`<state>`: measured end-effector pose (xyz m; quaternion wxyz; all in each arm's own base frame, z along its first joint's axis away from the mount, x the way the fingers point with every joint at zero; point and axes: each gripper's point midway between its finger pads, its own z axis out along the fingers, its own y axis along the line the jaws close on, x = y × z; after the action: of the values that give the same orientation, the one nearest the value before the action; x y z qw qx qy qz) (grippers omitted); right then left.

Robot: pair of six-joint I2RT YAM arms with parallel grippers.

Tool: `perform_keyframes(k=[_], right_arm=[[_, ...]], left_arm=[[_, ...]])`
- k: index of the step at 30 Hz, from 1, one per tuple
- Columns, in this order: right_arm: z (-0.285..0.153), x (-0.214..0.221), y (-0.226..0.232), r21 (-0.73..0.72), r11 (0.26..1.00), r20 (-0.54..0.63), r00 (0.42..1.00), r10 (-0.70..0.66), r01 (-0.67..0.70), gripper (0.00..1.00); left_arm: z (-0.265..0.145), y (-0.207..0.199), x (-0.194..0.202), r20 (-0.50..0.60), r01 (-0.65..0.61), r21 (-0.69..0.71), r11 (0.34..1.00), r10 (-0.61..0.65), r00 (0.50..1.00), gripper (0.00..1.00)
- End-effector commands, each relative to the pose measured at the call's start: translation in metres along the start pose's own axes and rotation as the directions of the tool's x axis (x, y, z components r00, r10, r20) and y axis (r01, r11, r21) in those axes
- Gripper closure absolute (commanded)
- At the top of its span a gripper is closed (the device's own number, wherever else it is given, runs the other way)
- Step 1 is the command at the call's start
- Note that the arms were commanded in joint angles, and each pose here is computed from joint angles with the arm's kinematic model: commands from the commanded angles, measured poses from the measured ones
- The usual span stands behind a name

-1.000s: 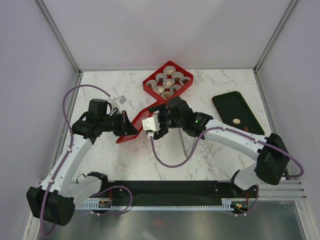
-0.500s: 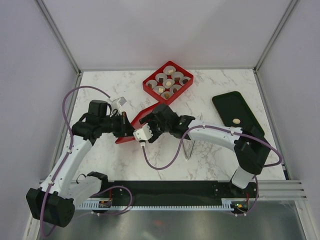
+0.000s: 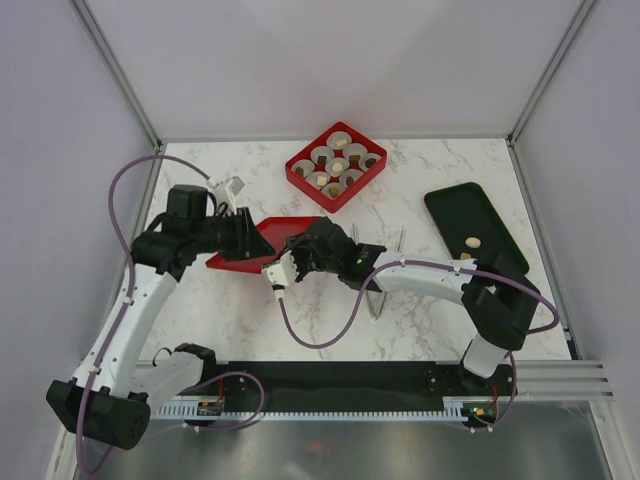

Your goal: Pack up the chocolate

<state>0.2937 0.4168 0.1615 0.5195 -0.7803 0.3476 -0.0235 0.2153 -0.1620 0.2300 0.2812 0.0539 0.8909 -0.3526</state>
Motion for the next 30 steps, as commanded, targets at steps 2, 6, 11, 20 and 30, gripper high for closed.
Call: perform_keyframes(k=[2,6,11,20,30], right_arm=[[-0.022,-0.037,-0.047,0.178,0.98,0.116,0.991,0.066,-0.086,1.0],[-0.043,-0.044,-0.06,0.233,0.958,0.151,0.98,0.132,-0.165,1.0],[-0.075,-0.032,-0.081,0.359,0.831,0.196,0.905,0.378,-0.425,1.0],[-0.101,0.048,-0.132,0.287,0.272,0.337,0.363,0.869,-0.918,1.0],[-0.084,0.114,-0.192,-0.136,-0.268,0.475,-0.3,0.827,-0.954,1.0]], left_arm=[[-0.06,-0.045,-0.103,0.322,-0.065,-0.077,0.995,0.087,0.943,0.44],[-0.094,-0.059,-0.153,0.453,-0.029,-0.152,0.988,0.095,0.886,0.23],[-0.12,-0.072,-0.191,0.545,0.008,-0.164,0.986,0.084,0.834,0.0],[-0.135,-0.071,-0.214,0.595,0.028,-0.194,0.981,0.095,0.798,0.0],[-0.074,-0.047,-0.215,0.504,0.007,-0.143,0.99,0.067,0.861,0.0]])
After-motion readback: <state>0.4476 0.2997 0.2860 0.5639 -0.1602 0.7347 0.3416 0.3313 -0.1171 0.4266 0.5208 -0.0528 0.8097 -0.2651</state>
